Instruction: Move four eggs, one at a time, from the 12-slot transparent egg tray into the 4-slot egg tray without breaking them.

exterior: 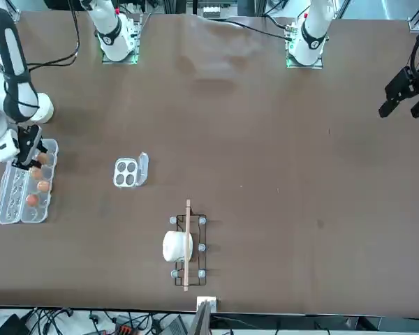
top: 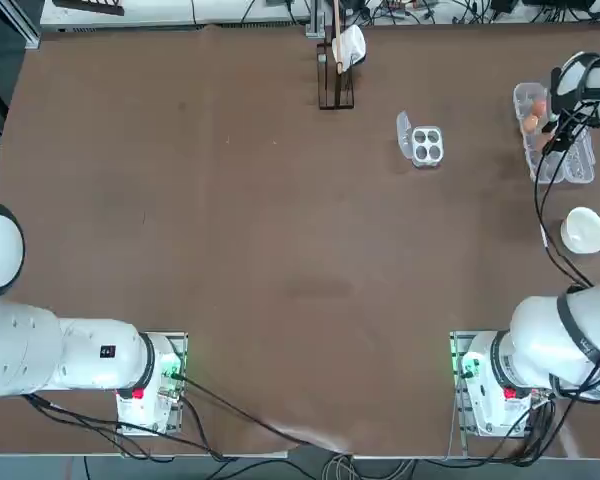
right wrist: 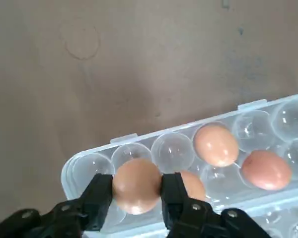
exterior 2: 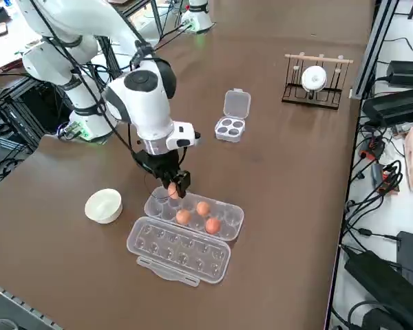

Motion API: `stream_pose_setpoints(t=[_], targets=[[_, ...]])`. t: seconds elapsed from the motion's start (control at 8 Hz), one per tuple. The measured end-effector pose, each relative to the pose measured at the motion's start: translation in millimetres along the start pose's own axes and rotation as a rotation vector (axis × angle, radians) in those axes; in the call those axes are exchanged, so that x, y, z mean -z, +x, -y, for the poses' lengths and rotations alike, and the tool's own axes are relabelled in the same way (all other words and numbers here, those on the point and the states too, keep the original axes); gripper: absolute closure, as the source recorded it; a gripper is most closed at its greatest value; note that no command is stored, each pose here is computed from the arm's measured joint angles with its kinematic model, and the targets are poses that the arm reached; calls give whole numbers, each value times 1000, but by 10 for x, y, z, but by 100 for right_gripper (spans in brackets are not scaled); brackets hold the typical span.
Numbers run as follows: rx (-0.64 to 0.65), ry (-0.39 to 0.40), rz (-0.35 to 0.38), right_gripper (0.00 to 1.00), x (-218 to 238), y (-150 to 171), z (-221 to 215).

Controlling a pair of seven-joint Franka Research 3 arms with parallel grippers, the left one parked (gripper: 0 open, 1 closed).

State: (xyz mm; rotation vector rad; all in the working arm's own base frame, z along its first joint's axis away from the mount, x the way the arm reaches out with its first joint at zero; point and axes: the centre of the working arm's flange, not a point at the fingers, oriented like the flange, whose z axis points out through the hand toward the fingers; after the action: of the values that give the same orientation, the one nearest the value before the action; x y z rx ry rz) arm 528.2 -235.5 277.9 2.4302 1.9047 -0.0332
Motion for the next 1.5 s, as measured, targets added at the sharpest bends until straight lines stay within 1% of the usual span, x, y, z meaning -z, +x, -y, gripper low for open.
stream_pose_setpoints(t=[0.25, 0.5, 0.75, 1.0, 1.25, 1.5], targets=[[-20, -4, -17, 44, 287, 1, -15], [-42, -26, -46, 44, 582, 39, -20], [-70, -49, -82, 44, 749, 190, -37], [-125, -29, -101, 44, 756, 384, -40], [-207, 5, -109, 44, 933, 724, 3], [-284, 22, -112, 44, 1144, 1197, 64]])
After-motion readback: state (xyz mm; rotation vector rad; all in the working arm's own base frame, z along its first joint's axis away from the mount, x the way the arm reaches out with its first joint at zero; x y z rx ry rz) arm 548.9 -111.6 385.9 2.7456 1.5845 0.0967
